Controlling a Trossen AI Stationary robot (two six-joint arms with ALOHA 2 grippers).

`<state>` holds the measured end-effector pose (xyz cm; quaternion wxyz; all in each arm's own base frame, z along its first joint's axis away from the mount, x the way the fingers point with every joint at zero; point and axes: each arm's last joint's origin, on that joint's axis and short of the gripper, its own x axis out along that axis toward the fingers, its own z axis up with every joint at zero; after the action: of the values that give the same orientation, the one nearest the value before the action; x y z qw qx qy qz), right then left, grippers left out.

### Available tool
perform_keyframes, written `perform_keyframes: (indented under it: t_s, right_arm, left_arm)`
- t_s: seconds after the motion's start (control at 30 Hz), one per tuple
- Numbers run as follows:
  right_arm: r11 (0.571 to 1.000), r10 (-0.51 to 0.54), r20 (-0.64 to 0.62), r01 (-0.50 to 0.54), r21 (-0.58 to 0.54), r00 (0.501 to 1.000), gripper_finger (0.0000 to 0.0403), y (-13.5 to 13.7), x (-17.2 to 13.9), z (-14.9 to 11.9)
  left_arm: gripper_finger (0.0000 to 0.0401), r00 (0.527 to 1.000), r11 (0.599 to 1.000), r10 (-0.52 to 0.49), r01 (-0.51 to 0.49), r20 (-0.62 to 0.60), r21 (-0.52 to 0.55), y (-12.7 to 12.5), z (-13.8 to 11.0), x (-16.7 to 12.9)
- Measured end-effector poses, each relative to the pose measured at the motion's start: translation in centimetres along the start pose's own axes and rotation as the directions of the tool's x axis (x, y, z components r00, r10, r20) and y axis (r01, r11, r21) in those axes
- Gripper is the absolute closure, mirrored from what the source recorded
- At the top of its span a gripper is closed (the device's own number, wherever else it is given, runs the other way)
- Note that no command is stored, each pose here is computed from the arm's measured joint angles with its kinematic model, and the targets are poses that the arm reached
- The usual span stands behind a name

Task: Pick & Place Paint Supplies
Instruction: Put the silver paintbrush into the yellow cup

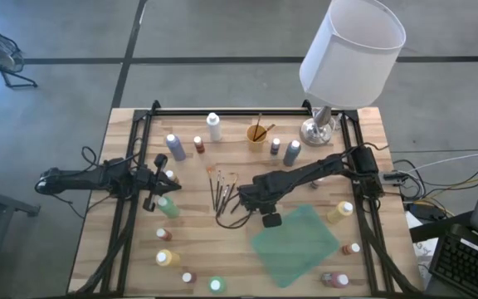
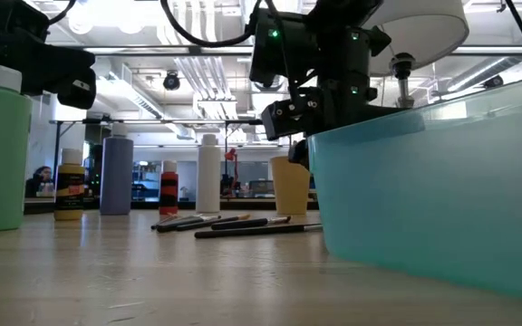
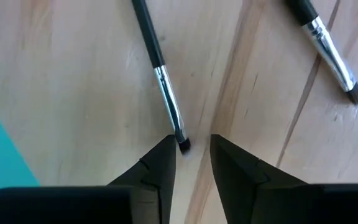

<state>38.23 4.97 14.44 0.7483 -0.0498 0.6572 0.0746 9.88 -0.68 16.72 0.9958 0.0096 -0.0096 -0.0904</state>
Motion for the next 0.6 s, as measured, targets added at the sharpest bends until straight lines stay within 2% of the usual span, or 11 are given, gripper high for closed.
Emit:
perform_keyframes:
  t_s: [0.2, 0.6]
  right_arm:
    - [1.000, 0.000, -0.011, 0.000, 0.017, 1.000, 0.0317, -0.12, 0.34, -0.32]
    - [1.000, -0.002, -0.015, 0.002, 0.014, 1.000, 0.0381, -0.12, 0.39, -0.38]
  left_arm:
    - [0.0387, 1.000, 1.000, 0.000, 0.000, 0.000, 0.000, 0.00, 0.00, 0.00]
    - [0.0387, 1.000, 1.000, 0.000, 0.000, 0.000, 0.000, 0.00, 0.00, 0.00]
